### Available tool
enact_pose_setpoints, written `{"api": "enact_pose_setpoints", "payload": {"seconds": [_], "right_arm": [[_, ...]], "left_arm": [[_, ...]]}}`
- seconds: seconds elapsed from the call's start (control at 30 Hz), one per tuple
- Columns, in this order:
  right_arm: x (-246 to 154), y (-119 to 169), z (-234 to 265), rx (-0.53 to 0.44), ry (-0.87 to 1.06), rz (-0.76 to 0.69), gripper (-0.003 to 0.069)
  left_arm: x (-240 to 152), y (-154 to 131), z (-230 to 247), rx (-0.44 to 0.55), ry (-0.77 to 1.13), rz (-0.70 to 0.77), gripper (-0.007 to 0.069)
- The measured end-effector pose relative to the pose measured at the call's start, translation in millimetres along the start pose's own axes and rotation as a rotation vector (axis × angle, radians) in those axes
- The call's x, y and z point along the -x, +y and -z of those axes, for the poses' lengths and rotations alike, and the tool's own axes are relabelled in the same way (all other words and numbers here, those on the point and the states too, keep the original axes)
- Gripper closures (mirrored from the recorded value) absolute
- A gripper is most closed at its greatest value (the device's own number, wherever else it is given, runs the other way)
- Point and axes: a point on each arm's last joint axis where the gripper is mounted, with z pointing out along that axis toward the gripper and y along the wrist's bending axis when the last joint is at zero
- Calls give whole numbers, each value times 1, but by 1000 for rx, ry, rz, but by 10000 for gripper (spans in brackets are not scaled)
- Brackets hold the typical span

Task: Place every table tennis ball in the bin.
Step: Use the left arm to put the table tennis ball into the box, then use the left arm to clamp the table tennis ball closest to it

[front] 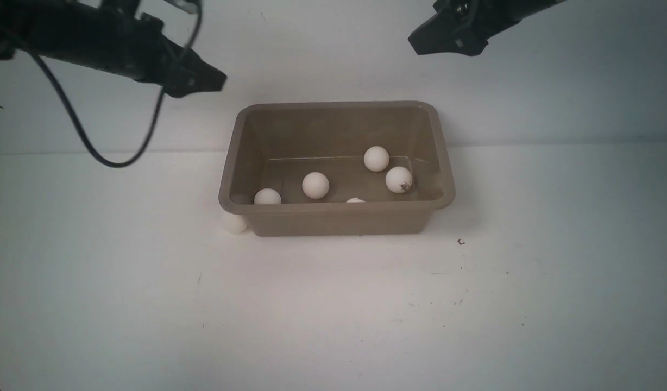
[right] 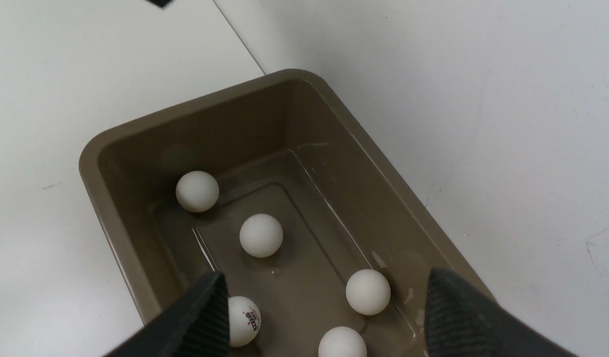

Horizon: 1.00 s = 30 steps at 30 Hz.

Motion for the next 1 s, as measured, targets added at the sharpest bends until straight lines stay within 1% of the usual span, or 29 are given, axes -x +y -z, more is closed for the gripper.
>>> {"api": "enact_pose_setpoints", "payload": {"seconds": [0.03, 0.1, 0.27, 0.4, 0.47, 0.57, 0.67, 0.73, 0.8, 0.83, 0.93, 1.0], "right_arm": [[0, 0, 0, 0, 0, 0, 177], [0, 0, 0, 0, 0, 0, 177], [0, 0, 0, 1, -1, -1, 177], [3, 2, 0, 19, -32, -24, 177], [4, 2, 0, 25, -42, -32, 177], [7, 4, 0, 41, -71, -53, 177], [7, 4, 0, 45, -77, -58, 177], [7, 4, 0, 45, -77, -58, 177], [7, 4, 0, 45, -77, -58, 177], [7, 4, 0, 46, -76, -58, 177], [7, 4, 0, 49, -75, -58, 177], [7, 5, 0, 52, -74, -58, 177]], "left_arm": [[-1, 2, 3, 6, -1, 8, 126], [-1, 8, 26, 14, 12, 26, 126], [1, 0, 51, -8, 71, 45, 126], [9, -17, 68, -64, 108, 110, 127], [12, -22, 72, -75, 111, 132, 136], [23, -37, 80, -89, 107, 206, 180], [29, -49, 79, -95, 118, 261, 205], [29, -58, 77, -84, 159, 274, 216], [27, -64, 74, -44, 233, 252, 220], [26, -64, 74, -33, 247, 249, 220], [17, -59, 73, 55, 344, 225, 220], [11, -53, 72, 94, 390, 209, 220]]}}
